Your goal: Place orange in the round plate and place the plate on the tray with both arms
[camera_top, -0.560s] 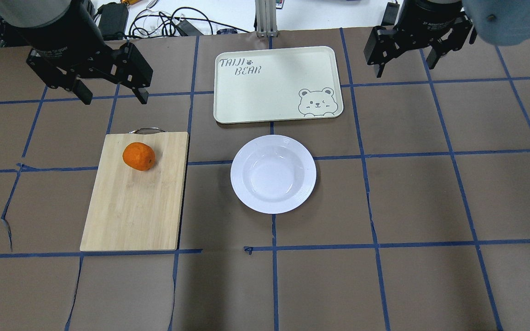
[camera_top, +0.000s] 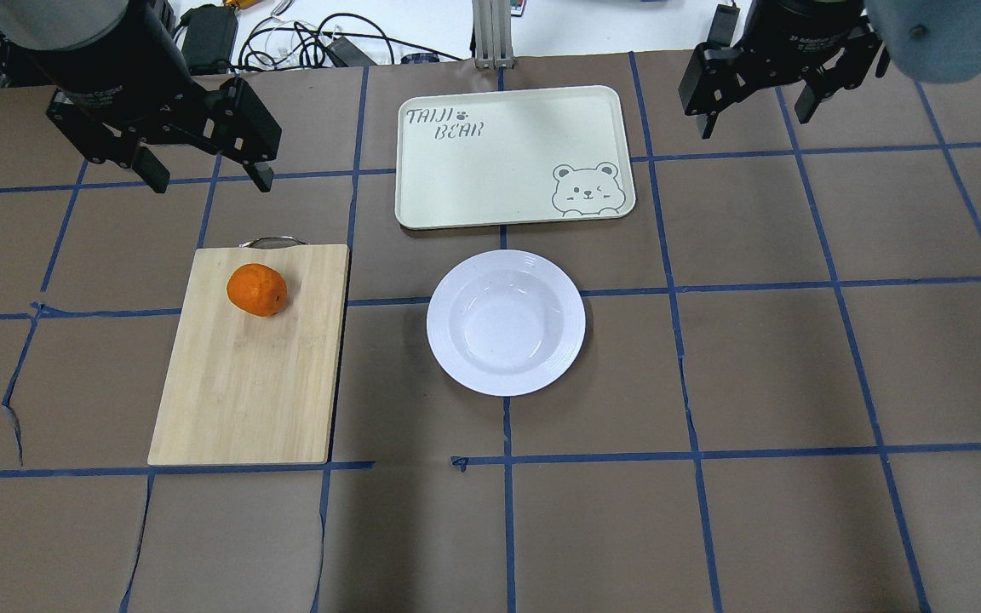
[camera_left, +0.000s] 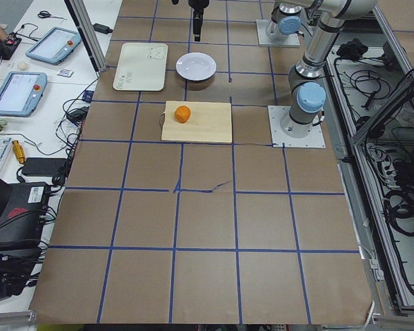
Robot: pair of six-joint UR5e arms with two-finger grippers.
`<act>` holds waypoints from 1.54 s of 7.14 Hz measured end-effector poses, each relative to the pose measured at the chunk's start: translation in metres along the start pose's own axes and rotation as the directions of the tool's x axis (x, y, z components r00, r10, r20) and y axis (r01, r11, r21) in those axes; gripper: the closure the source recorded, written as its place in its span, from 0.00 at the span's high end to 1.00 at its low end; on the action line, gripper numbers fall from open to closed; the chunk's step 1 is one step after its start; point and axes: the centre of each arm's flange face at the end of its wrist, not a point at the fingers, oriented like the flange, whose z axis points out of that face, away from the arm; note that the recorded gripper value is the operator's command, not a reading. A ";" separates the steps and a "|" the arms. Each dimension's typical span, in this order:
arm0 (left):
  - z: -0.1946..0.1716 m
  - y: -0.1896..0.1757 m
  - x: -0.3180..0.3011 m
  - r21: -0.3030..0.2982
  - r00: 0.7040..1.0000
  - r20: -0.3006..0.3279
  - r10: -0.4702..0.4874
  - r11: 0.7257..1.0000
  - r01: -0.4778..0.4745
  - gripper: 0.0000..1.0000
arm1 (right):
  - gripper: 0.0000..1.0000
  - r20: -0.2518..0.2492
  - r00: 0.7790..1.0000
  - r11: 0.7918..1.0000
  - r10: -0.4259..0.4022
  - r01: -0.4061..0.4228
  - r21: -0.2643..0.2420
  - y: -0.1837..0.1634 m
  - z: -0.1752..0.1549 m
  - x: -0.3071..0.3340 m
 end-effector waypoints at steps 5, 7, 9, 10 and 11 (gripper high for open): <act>0.000 0.000 -0.001 0.000 1.000 0.001 -0.002 1.000 0.002 1.00 | 1.00 -0.001 1.000 1.000 0.014 -0.014 0.009 -0.002 0.001 0.006; 0.000 0.000 -0.001 0.000 1.000 0.000 -0.002 1.000 0.002 1.00 | 1.00 -0.001 1.000 1.000 0.019 -0.019 0.008 -0.003 0.002 0.009; 0.000 0.000 -0.001 -0.001 1.000 0.000 -0.002 1.000 0.002 1.00 | 1.00 -0.001 1.000 1.000 0.019 -0.019 0.006 -0.002 0.002 0.009; 0.000 0.000 -0.001 -0.001 1.000 0.001 -0.002 1.000 0.002 1.00 | 1.00 0.005 1.000 1.000 0.021 -0.021 0.012 -0.003 0.002 0.009; 0.000 0.000 -0.001 0.000 1.000 0.000 -0.002 1.000 0.002 1.00 | 1.00 0.016 0.999 0.999 0.032 -0.033 0.017 -0.003 0.001 0.009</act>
